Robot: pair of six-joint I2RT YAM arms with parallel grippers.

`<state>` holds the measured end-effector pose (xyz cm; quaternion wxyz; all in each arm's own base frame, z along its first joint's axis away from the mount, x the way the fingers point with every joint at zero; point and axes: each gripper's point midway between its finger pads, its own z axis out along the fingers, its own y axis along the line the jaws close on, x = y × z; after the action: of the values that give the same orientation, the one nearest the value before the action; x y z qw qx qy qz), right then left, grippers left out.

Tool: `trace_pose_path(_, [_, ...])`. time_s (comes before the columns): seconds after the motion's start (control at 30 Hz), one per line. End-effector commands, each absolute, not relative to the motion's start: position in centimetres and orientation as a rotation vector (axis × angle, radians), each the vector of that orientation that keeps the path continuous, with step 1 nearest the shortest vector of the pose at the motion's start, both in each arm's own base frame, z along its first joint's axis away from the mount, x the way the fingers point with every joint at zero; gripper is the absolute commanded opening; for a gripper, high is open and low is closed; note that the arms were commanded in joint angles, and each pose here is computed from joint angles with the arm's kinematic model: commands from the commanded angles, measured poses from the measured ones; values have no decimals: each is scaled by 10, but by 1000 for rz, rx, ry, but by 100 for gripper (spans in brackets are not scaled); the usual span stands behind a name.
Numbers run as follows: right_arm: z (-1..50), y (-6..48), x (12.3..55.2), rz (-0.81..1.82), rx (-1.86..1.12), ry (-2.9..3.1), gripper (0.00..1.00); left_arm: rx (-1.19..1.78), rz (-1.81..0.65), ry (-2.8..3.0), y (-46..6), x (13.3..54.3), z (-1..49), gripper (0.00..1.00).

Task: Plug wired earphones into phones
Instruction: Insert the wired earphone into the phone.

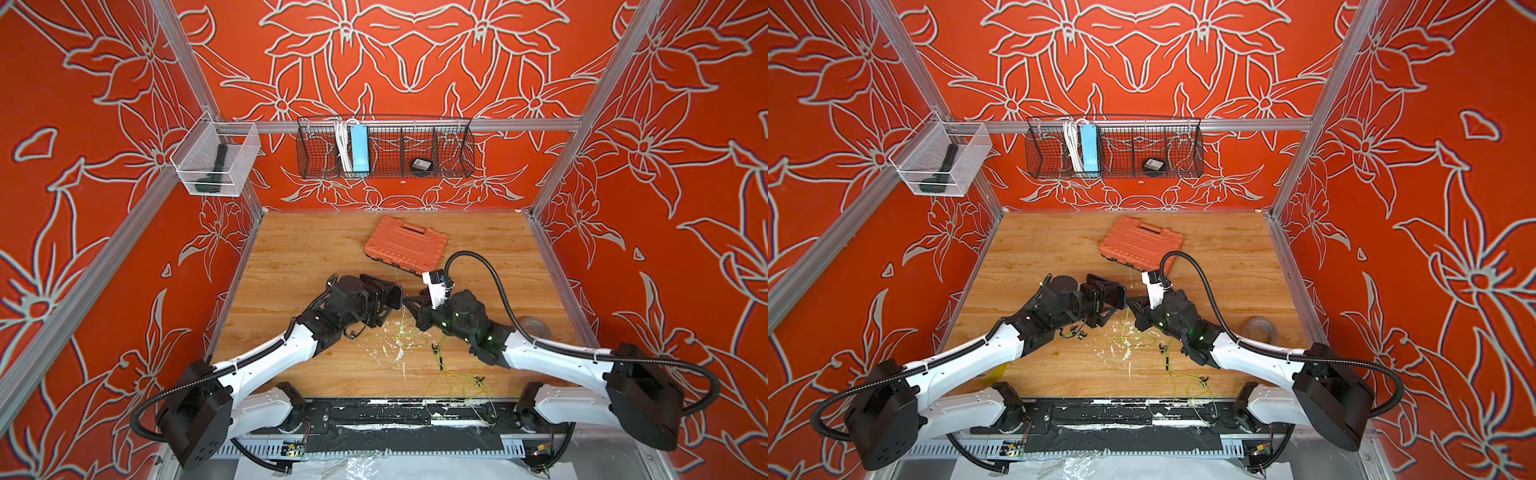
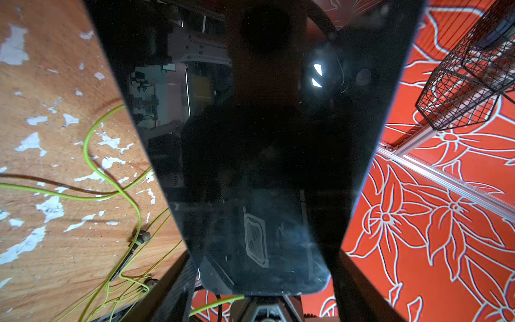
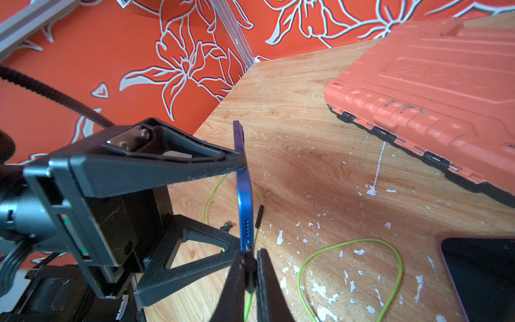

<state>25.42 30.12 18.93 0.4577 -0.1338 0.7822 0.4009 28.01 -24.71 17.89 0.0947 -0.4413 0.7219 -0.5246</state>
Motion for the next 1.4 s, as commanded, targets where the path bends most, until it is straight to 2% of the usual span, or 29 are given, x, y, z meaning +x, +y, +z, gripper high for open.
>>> trace_pose_path(0.0, [190, 295, 258, 960, -338, 1910, 0, -1033, -1904, 2202, -289, 247, 242, 51])
trace_pose_path(0.2, [189, 291, 257, 988, -303, 1893, 0, -1036, -1906, 2203, -288, 245, 241, 51])
trace_pose_path(0.63, [186, 280, 257, 866, -354, 1952, 0, -1029, -1882, 2188, -285, 247, 245, 50])
trace_pose_path(1.37, [197, 327, 260, 898, -352, 2024, 0, -1051, -1822, 2217, -287, 251, 239, 48])
